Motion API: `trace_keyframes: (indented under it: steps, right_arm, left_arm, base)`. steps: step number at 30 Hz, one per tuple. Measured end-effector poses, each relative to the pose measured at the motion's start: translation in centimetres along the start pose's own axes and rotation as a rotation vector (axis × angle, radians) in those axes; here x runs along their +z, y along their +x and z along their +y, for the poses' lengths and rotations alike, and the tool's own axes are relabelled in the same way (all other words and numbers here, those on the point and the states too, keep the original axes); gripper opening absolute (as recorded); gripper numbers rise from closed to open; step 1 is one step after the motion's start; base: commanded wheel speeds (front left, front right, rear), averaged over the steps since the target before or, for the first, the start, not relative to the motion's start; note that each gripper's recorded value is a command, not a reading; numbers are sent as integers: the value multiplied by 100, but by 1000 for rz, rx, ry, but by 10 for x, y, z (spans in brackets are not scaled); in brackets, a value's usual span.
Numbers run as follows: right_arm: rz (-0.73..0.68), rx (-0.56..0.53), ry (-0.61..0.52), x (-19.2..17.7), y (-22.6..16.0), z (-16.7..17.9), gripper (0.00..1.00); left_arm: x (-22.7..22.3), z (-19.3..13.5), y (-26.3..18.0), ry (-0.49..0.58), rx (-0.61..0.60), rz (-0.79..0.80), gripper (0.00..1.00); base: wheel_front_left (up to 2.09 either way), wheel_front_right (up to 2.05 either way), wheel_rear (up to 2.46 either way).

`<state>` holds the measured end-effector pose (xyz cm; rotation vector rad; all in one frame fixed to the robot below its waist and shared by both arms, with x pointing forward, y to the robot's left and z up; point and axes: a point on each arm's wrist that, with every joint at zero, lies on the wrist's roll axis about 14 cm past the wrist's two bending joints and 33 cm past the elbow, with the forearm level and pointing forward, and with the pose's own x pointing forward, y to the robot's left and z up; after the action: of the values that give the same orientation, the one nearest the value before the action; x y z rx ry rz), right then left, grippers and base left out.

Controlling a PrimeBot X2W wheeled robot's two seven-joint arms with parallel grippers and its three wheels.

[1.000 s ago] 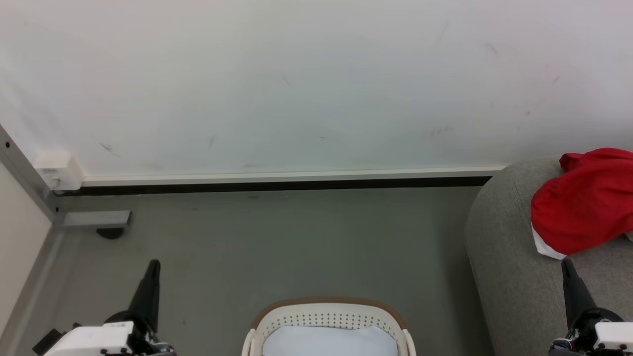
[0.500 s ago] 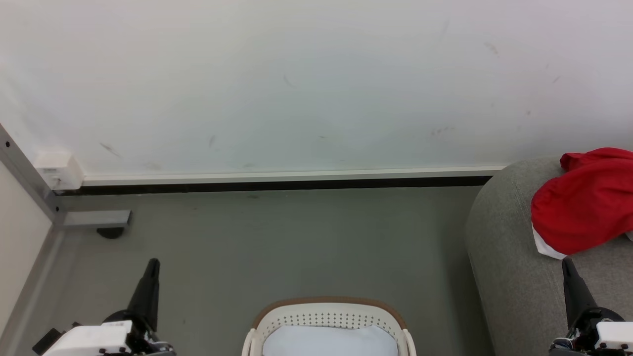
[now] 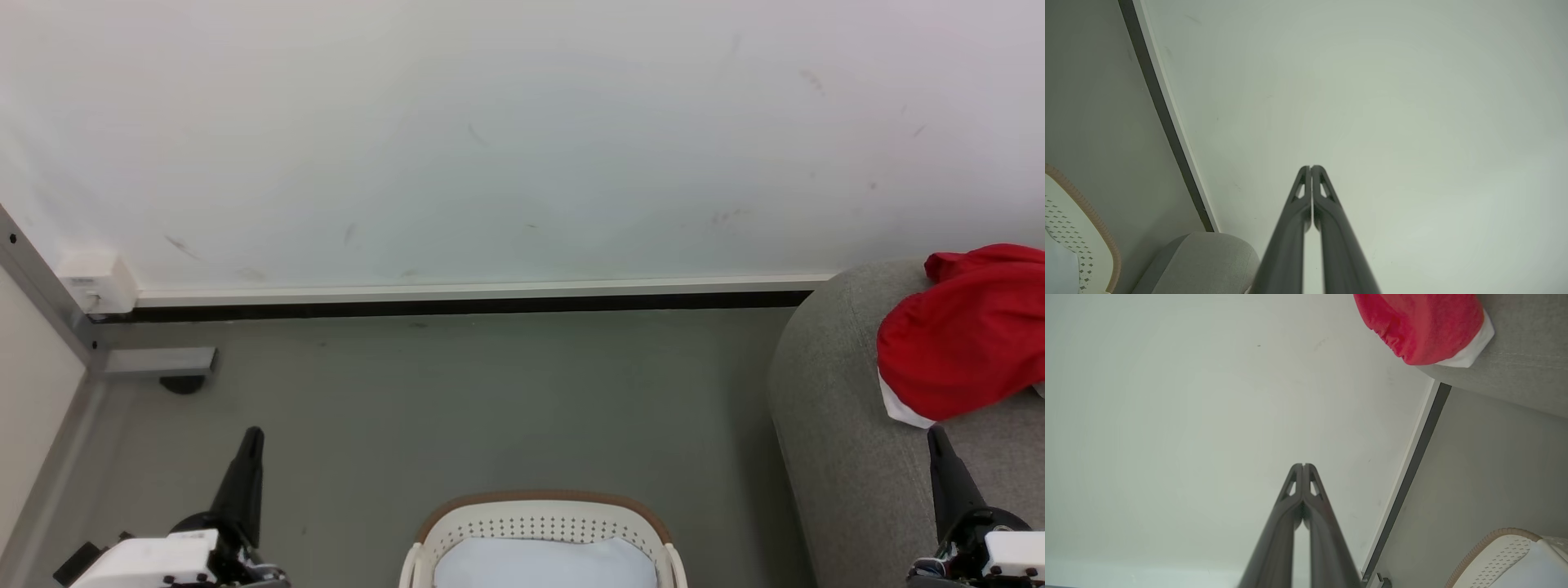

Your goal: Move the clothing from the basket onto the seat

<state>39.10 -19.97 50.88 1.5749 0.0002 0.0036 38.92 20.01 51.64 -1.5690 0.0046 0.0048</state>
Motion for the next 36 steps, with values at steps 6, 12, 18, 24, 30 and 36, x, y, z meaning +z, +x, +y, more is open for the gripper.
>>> trace_keyframes:
  steps: [6, 12, 18, 24, 30, 36]
  right_arm:
    - [1, 0, 0, 0, 0, 0, 0]
    - [1, 0, 0, 0, 0, 0, 0]
    - [1, 0, 0, 0, 0, 0, 0]
    - [0, 0, 0, 0, 0, 0, 0]
    - [0, 0, -1, 0, 0, 0, 0]
    - [1, 0, -2, -1, 0, 0, 0]
  left_arm:
    - [0, 0, 0, 0, 0, 0, 0]
    - [0, 0, 0, 0, 0, 0, 0]
    - [0, 0, 0, 0, 0, 0, 0]
    - [0, 0, 0, 0, 0, 0, 0]
    - [0, 0, 0, 0, 0, 0, 0]
    - [0, 0, 0, 0, 0, 0, 0]
  base:
    - [0, 0, 0]
    - [0, 0, 0]
    - [0, 0, 0]
    - [0, 0, 0]
    - [0, 0, 0]
    - [0, 0, 0]
